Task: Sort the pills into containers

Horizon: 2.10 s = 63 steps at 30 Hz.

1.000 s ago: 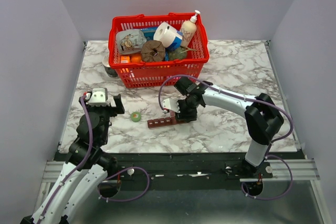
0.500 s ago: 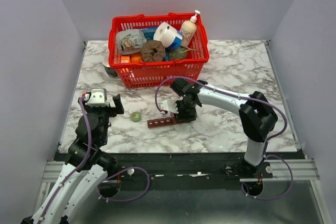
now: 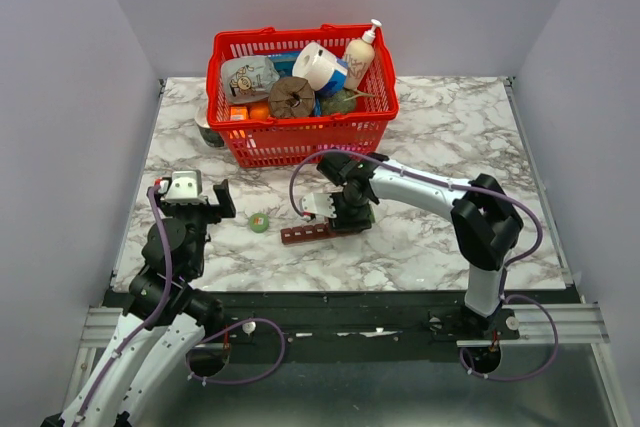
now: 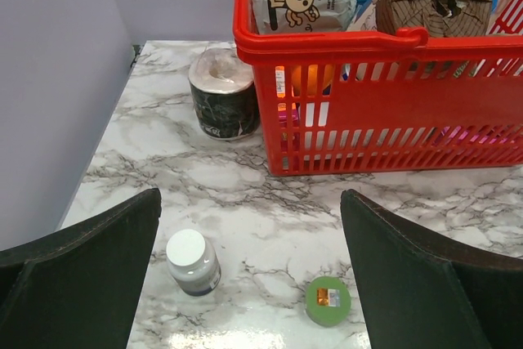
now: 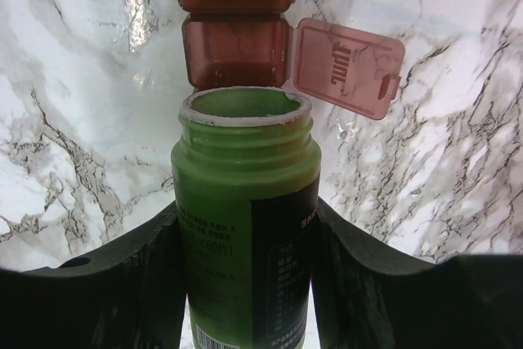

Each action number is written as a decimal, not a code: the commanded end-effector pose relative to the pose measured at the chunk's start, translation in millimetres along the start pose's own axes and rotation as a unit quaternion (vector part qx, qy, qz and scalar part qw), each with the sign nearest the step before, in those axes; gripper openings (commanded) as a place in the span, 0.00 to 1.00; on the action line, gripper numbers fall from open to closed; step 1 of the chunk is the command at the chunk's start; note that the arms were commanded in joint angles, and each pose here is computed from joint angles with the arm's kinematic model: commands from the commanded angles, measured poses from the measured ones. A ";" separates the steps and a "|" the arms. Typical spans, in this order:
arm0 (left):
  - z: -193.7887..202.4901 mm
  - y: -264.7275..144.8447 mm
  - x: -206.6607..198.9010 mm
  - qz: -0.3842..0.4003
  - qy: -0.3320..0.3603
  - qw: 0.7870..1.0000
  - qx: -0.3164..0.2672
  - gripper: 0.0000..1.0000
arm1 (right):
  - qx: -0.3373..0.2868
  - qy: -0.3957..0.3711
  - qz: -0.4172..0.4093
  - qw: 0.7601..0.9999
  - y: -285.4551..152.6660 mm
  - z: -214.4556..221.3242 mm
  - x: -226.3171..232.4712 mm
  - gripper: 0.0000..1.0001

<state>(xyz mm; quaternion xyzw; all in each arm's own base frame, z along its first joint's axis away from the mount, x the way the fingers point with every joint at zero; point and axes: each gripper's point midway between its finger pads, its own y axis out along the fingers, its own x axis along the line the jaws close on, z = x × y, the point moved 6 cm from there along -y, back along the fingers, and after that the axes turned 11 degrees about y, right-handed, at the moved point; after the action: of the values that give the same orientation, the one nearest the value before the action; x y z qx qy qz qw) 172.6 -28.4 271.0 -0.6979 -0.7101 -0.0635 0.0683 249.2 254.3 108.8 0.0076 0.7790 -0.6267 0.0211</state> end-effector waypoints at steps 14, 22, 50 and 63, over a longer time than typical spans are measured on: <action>-1.7 -4.4 6.4 -0.015 -0.004 1.000 -0.015 0.99 | 0.056 -0.012 0.015 0.998 -4.3 -7.5 1.1 0.01; -3.6 -6.6 7.6 -0.014 -0.006 1.000 -0.022 0.99 | 0.069 -0.010 0.007 0.998 -3.6 -10.0 2.3 0.01; -3.5 -7.6 7.1 -0.010 -0.007 1.000 -0.025 0.99 | 0.049 -0.003 0.000 0.999 -8.5 -12.2 6.3 0.01; -4.9 -7.8 3.7 0.002 -0.017 1.000 -0.021 0.99 | -0.082 0.021 -0.003 0.996 -33.1 -14.6 6.6 0.01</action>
<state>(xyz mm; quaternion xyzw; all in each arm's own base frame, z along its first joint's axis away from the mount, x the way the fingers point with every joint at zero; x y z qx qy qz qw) 164.8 -24.4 276.8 -0.6974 -0.7118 -0.0713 0.0446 243.3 259.4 124.5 0.0135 0.7827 -0.6222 0.0067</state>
